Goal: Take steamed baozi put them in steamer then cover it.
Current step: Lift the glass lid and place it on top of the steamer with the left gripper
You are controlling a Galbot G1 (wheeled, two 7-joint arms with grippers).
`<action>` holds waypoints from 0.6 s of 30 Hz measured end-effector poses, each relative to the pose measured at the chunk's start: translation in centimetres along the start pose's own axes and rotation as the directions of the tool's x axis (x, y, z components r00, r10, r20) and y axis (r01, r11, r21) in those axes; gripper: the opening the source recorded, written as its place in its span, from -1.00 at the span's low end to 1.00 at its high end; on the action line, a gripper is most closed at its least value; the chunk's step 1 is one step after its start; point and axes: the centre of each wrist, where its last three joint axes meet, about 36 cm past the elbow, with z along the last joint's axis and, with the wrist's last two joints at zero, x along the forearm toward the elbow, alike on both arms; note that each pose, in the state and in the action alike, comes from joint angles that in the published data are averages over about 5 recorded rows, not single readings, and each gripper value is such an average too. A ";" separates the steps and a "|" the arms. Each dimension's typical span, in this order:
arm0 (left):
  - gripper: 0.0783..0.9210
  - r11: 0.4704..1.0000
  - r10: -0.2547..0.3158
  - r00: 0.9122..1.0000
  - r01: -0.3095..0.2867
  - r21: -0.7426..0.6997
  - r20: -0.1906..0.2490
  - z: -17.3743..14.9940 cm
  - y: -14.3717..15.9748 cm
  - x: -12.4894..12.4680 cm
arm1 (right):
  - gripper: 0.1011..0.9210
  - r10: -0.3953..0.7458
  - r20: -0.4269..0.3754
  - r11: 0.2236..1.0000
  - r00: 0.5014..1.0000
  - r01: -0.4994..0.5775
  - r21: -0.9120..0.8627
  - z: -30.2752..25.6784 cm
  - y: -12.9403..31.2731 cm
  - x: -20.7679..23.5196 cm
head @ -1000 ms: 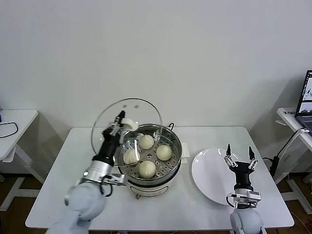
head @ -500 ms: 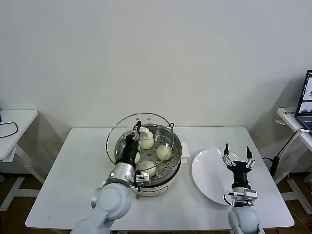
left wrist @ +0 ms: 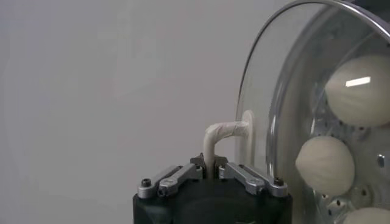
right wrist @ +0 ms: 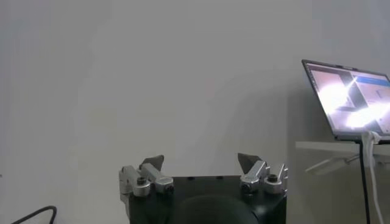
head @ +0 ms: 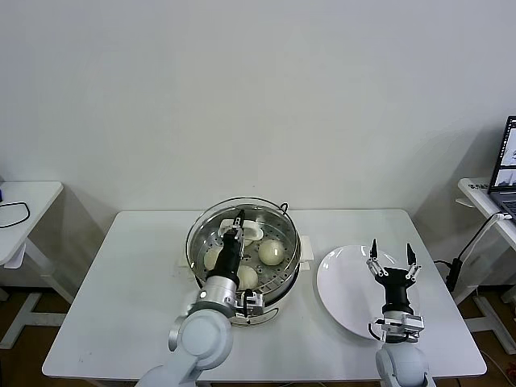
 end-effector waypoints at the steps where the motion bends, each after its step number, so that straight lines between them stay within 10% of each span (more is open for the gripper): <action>1: -0.74 1.000 0.001 1.000 -0.001 -0.003 0.000 -0.1 -0.1 -0.1 | 0.76 0.001 0.000 1.000 1.000 -0.001 0.001 0.0 0.0 0.0; 18: -0.74 0.999 0.019 1.000 -0.020 -0.033 -0.019 -1.3 -1.5 -1.3 | 0.76 0.007 -0.007 1.000 1.000 -0.007 0.006 0.0 0.0 -0.2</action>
